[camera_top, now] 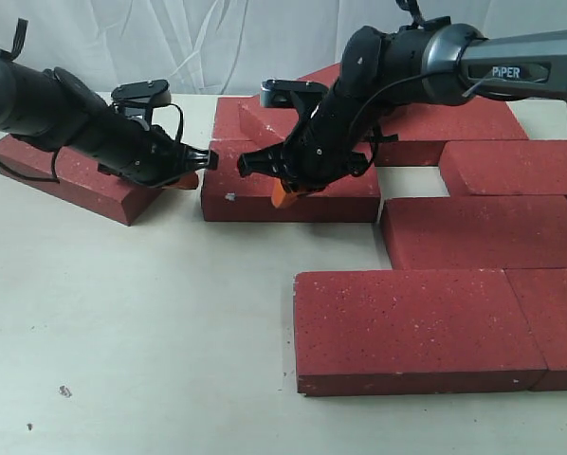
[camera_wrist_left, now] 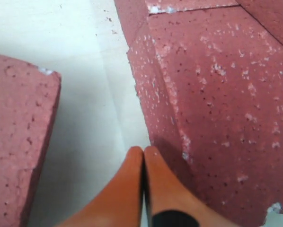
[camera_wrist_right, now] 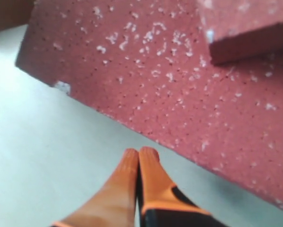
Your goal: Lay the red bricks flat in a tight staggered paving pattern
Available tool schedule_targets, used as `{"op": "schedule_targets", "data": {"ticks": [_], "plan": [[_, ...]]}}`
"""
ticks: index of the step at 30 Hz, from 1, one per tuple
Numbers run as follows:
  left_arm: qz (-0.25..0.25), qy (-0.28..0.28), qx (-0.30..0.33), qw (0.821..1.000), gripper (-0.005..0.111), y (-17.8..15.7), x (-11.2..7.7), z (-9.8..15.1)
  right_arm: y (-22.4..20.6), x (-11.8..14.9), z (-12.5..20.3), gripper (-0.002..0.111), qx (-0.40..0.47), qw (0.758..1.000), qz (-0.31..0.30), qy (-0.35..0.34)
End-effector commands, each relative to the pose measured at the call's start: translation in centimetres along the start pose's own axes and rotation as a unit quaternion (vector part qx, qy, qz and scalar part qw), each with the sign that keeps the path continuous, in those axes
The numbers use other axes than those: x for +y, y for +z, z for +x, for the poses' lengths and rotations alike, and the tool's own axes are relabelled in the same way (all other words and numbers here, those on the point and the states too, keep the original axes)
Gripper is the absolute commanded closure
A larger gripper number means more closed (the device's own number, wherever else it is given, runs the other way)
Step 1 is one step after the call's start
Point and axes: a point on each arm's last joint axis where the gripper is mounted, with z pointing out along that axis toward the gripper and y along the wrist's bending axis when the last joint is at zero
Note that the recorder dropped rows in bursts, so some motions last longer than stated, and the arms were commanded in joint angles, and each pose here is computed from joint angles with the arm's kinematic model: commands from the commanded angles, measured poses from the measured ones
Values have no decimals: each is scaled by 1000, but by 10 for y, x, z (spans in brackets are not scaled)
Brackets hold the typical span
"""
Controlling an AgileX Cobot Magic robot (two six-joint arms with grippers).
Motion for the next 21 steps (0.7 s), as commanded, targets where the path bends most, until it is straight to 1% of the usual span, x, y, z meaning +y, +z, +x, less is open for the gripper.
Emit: {"op": "schedule_targets", "data": {"ticks": [1, 4, 11, 17, 21], "plan": [[12, -26, -1, 1000, 107, 0, -3, 1, -22, 10, -2, 109, -8, 1000, -18, 3], [20, -43, -4, 999, 107, 0, -5, 0, -36, 13, -4, 109, -19, 1000, -20, -2], [28, -27, 1, 999, 107, 4, -21, 4, -59, 20, -9, 109, -53, 998, -18, -13], [32, -27, -5, 999, 107, 7, -33, 5, -61, 20, -9, 109, -54, 998, -14, -15], [34, -29, -9, 999, 107, 8, -37, 5, -61, 19, -9, 109, -52, 998, -12, -18]]}}
